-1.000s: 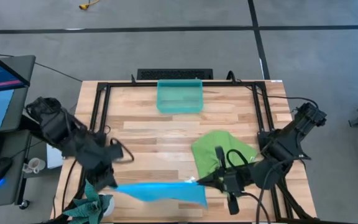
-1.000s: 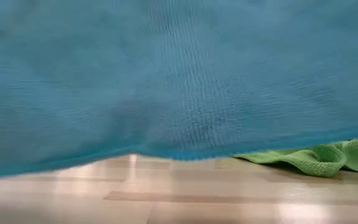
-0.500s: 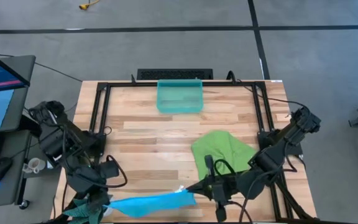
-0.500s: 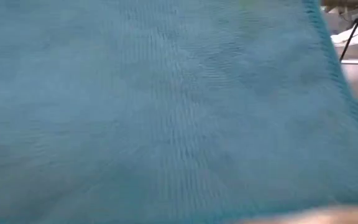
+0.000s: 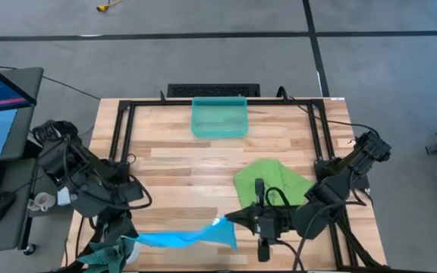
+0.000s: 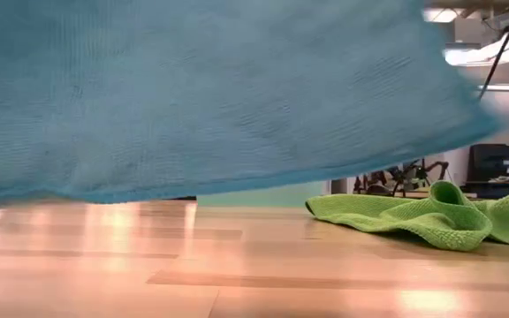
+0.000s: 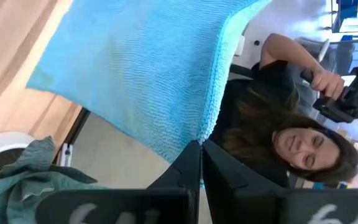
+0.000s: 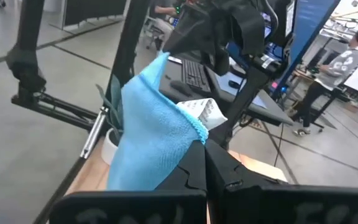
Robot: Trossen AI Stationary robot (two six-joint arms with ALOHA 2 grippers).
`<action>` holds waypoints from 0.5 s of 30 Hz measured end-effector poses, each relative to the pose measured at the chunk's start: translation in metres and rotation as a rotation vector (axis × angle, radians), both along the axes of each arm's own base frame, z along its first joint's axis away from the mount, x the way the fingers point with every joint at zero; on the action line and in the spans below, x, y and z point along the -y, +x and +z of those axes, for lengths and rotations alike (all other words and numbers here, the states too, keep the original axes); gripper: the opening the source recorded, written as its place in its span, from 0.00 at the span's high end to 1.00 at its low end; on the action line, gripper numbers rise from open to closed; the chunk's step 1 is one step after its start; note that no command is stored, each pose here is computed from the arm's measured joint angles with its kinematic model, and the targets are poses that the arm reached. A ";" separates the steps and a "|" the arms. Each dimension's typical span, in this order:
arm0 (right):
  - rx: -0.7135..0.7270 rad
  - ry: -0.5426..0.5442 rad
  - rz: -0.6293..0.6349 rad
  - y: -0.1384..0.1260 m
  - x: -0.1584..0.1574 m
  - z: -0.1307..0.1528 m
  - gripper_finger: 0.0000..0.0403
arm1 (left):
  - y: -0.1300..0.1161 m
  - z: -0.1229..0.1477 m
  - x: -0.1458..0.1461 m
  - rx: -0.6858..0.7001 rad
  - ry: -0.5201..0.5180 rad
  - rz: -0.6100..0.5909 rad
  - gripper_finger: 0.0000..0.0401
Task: Roll microfiber towels into tight, uniform cylinder then place into a basket
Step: Fold the blue microfiber cloth
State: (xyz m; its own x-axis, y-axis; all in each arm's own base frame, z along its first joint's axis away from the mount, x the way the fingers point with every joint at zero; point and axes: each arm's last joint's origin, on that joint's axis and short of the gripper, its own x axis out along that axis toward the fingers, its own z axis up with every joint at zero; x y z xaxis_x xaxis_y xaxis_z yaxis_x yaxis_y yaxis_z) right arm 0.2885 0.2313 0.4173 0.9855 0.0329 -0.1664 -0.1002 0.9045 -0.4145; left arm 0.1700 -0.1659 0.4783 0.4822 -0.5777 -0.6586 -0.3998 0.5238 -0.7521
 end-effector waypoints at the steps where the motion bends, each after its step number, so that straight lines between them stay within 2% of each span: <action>1: 0.002 0.002 0.002 0.000 0.000 0.000 0.98 | 0.000 0.000 0.000 0.000 0.001 -0.002 1.00; 10: 0.000 0.070 0.022 -0.006 -0.008 0.000 0.98 | -0.002 -0.003 0.009 -0.035 -0.012 0.018 1.00; 15: 0.030 0.109 0.069 -0.011 -0.015 0.005 0.98 | -0.001 -0.002 0.016 -0.049 -0.054 0.025 1.00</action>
State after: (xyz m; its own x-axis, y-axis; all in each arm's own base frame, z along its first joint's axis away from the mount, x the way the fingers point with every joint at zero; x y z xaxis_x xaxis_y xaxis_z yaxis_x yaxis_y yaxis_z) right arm 0.2775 0.2464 0.4219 0.9847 0.1175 -0.1286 -0.1532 0.9356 -0.3181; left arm 0.1685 -0.1817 0.4759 0.4649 -0.6015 -0.6497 -0.4490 0.4723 -0.7585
